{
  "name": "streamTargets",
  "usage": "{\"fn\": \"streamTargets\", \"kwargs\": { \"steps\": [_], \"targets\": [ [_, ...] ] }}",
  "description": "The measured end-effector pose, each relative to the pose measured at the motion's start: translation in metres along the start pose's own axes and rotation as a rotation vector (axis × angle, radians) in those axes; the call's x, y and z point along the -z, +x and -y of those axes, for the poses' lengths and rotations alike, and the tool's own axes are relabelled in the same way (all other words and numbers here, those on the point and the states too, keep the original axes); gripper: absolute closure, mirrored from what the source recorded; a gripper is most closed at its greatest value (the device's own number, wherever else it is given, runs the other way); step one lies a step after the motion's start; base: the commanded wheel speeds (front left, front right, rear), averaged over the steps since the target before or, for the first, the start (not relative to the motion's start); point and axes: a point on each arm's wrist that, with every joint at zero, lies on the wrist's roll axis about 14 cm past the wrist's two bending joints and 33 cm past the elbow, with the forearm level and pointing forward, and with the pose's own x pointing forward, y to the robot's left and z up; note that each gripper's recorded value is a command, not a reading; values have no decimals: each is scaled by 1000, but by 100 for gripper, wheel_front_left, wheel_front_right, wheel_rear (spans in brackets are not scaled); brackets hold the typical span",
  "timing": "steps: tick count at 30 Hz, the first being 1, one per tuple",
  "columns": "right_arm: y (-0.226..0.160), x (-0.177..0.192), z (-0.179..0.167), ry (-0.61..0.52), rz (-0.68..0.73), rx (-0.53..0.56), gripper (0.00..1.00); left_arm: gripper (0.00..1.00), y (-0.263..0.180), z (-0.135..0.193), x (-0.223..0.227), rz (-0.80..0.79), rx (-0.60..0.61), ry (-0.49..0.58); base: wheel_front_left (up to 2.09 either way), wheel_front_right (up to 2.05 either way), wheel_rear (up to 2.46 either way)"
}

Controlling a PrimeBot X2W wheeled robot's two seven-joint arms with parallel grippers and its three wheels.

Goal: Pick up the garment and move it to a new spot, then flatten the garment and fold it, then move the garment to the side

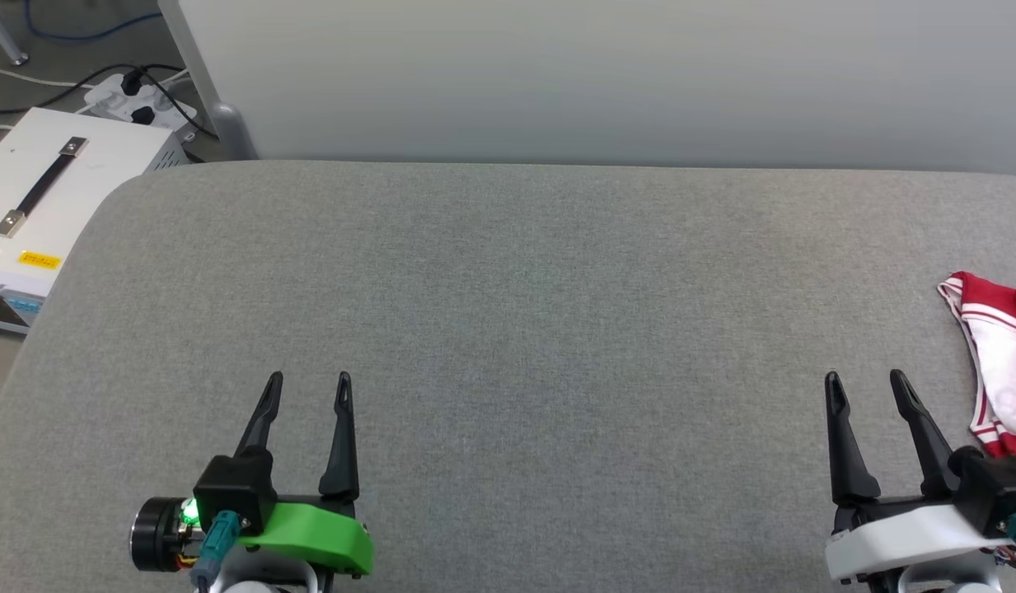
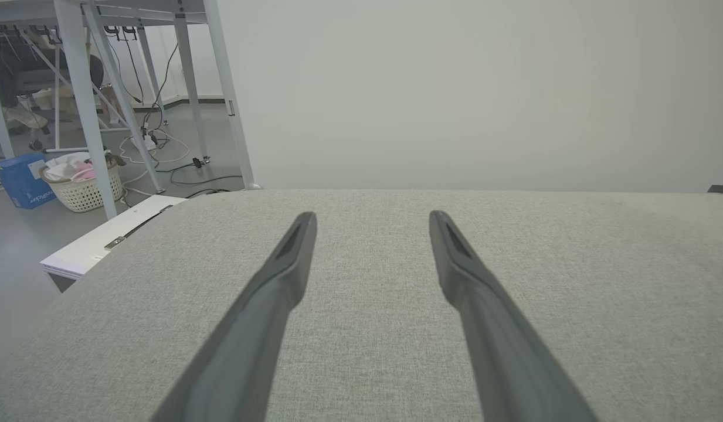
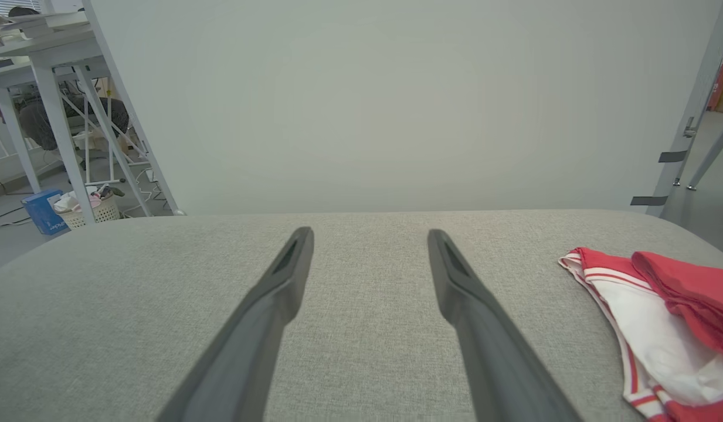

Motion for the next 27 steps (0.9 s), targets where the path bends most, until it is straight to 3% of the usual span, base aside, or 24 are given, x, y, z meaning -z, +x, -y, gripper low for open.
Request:
{"fn": "streamTargets", "kwargs": {
  "steps": [13,14,27],
  "targets": [
    [-19,0,4,8,-8,28,0,0,-9,4,3,-11,9,-17,0,0,0],
    [-19,0,4,8,-8,27,100,100,-9,4,3,-13,10,-17,0,0,0],
    [-20,2,4,5,-25,28,100,100,-8,5,4,-25,12,-16,0,0,0]
  ]
}}
